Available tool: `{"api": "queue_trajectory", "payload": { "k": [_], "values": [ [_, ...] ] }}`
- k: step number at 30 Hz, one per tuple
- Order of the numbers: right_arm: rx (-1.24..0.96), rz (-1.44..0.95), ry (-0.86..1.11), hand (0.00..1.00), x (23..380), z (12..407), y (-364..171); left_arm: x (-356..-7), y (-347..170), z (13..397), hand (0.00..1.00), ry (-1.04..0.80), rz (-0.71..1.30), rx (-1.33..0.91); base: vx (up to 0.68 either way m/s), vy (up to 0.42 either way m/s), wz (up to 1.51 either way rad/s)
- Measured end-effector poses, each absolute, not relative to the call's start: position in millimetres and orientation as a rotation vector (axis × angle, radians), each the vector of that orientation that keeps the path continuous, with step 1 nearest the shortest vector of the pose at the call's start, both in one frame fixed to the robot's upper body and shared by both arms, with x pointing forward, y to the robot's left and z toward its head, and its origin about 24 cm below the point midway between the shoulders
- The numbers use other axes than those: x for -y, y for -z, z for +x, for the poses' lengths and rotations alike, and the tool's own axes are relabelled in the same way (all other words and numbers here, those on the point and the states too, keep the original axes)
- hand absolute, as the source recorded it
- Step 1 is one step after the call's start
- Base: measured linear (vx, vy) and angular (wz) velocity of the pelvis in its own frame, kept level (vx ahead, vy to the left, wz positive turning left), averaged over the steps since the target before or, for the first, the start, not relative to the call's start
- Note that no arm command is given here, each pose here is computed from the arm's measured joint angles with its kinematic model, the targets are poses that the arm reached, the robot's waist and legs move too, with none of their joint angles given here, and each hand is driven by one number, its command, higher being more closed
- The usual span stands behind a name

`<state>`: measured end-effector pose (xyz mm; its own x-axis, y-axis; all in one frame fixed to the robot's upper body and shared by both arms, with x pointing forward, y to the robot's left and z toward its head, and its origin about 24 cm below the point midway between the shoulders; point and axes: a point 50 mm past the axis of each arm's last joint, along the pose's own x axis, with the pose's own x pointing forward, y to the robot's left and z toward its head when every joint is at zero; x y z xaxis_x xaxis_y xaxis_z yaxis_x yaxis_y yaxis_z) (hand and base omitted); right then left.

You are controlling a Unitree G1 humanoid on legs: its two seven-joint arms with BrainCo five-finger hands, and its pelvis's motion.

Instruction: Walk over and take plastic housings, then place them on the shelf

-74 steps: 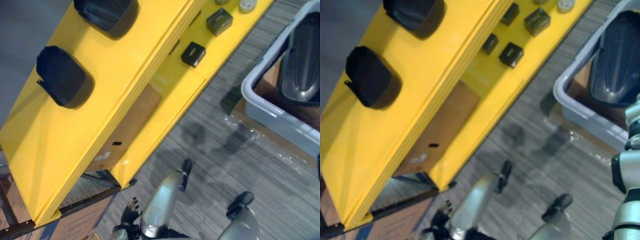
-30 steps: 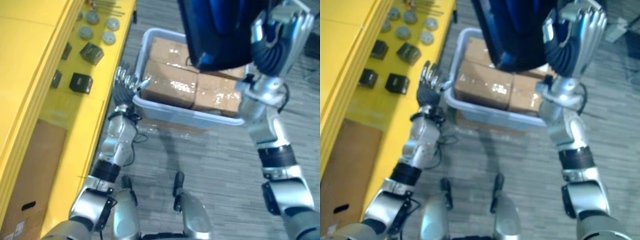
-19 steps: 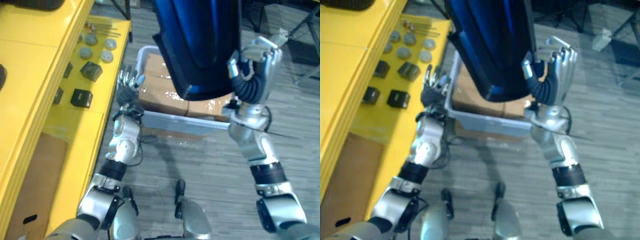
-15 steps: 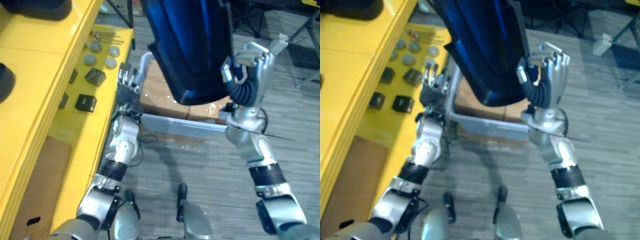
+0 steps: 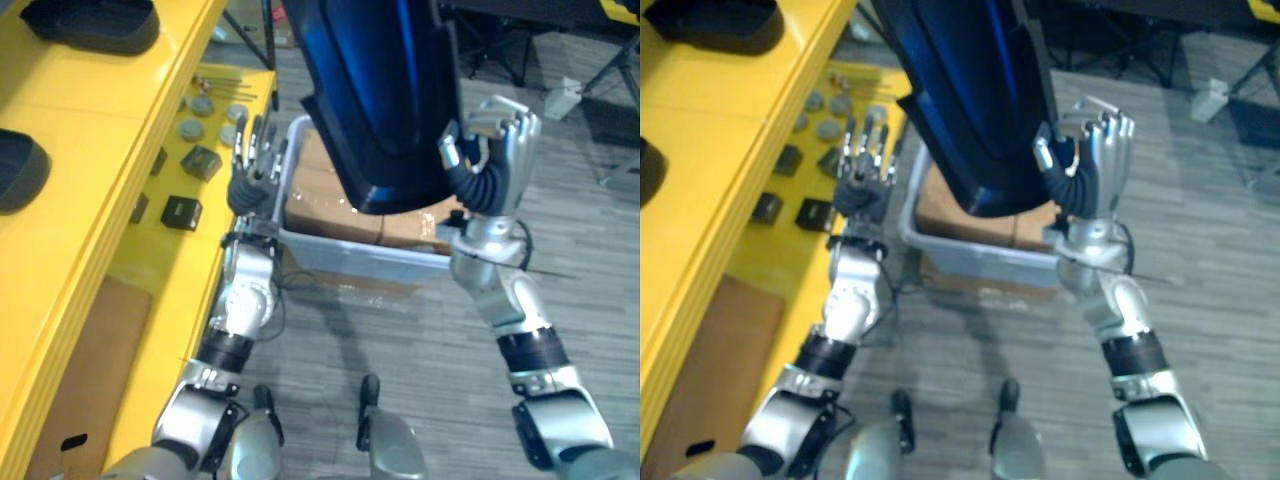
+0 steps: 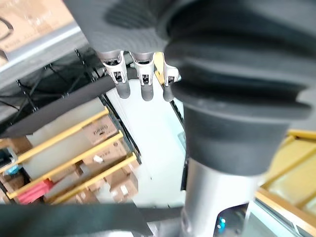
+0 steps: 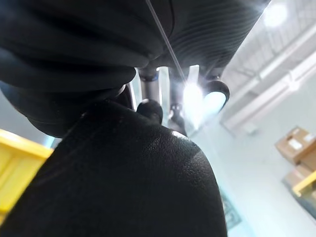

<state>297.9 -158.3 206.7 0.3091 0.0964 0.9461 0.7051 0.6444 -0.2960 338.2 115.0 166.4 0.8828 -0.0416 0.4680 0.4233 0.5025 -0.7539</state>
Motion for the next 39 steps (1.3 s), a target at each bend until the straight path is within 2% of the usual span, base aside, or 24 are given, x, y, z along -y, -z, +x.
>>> {"api": "queue_trajectory", "payload": {
  "k": [6,11,17,21,26,27,33,39],
  "values": [
    [1.204,-0.812,0.437,1.0,152.2,298.7,-203.1,-91.3,-168.1,329.7,0.0,0.397,-0.989,0.379,-0.02,0.008,0.01],
    [1.181,-0.836,0.384,1.0,142.7,303.6,-197.7,-73.3,-169.8,322.0,0.0,0.457,-0.854,0.343,0.0,0.0,0.0],
    [1.195,-0.849,0.327,1.0,128.4,308.4,-205.4,-63.4,-161.3,322.2,0.0,0.402,-0.673,0.251,0.0,0.0,0.0],
    [1.172,-0.82,0.298,1.0,121.8,311.7,-206.6,-61.8,-157.4,322.9,0.0,0.377,-0.641,0.214,0.0,0.001,0.01],
    [1.11,-0.775,0.219,1.0,107.8,312.0,-192.5,-67.6,-149.2,326.3,0.0,0.258,-0.608,0.176,-0.01,0.003,0.06],
    [1.099,-0.77,0.215,1.0,107.1,311.4,-189.5,-68.2,-148.4,326.7,1.0,0.243,-0.601,0.175,0.0,0.0,0.0],
    [0.907,-0.646,0.184,1.0,105.7,298.3,-145.8,-78.7,-148.0,328.2,1.0,0.118,-0.617,0.229,0.0,0.002,0.01],
    [0.867,-0.584,0.109,1.0,98.0,279.0,-124.3,-97.7,-144.7,326.0,1.0,0.024,-0.684,0.293,0.0,0.0,0.0]
  ]
}}
